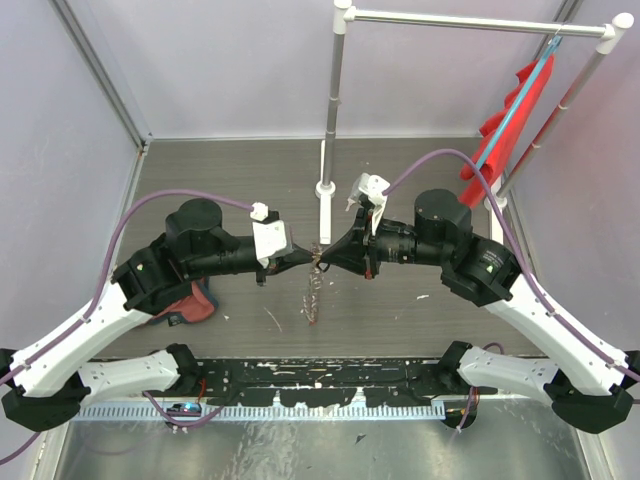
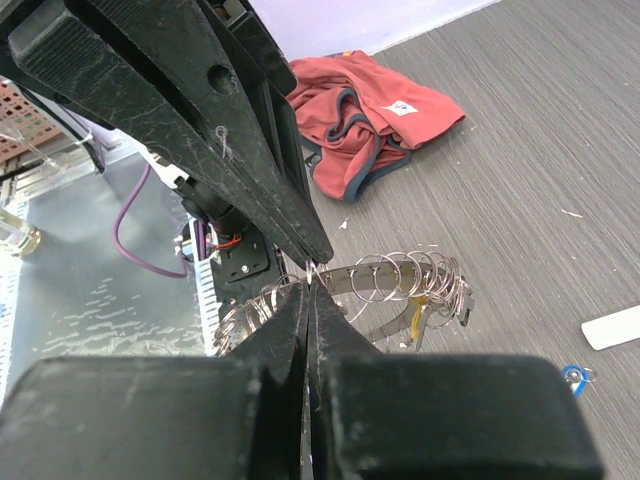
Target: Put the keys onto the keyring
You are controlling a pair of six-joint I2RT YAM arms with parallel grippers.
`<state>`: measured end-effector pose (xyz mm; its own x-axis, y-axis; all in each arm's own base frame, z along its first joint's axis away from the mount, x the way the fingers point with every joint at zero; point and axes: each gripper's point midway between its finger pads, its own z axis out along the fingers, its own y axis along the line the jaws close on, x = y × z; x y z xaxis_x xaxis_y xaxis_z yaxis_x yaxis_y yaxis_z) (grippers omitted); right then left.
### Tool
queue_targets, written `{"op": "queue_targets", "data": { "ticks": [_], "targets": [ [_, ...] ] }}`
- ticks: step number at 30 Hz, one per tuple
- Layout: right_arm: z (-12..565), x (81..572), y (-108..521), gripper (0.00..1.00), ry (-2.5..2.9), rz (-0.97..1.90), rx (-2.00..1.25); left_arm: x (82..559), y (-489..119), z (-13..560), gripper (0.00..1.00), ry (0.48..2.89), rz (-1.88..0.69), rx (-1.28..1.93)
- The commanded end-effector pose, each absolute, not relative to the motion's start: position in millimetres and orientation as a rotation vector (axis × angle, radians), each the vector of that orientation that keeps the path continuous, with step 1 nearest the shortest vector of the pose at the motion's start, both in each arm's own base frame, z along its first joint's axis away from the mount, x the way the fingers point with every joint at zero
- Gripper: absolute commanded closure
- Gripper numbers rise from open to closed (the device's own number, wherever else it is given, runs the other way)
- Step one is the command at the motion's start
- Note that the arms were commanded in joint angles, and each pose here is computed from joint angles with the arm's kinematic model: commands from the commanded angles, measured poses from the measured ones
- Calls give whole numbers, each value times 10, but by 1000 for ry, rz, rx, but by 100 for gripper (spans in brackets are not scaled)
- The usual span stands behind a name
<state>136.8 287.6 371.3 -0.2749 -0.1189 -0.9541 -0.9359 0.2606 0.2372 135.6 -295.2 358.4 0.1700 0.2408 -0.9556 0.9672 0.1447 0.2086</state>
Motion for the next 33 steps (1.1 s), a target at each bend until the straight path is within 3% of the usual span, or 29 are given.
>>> {"op": "queue_targets", "data": {
  "ticks": [1, 33],
  "targets": [
    [3844, 1424, 2834, 99, 1578, 1103, -941, 1349, -2946, 3859, 100, 1223, -819, 1292],
    [3814, 1357, 2856, 99, 1563, 1124, -998, 1403, -2966, 3862, 100, 1236, -819, 1245]
  ]
}}
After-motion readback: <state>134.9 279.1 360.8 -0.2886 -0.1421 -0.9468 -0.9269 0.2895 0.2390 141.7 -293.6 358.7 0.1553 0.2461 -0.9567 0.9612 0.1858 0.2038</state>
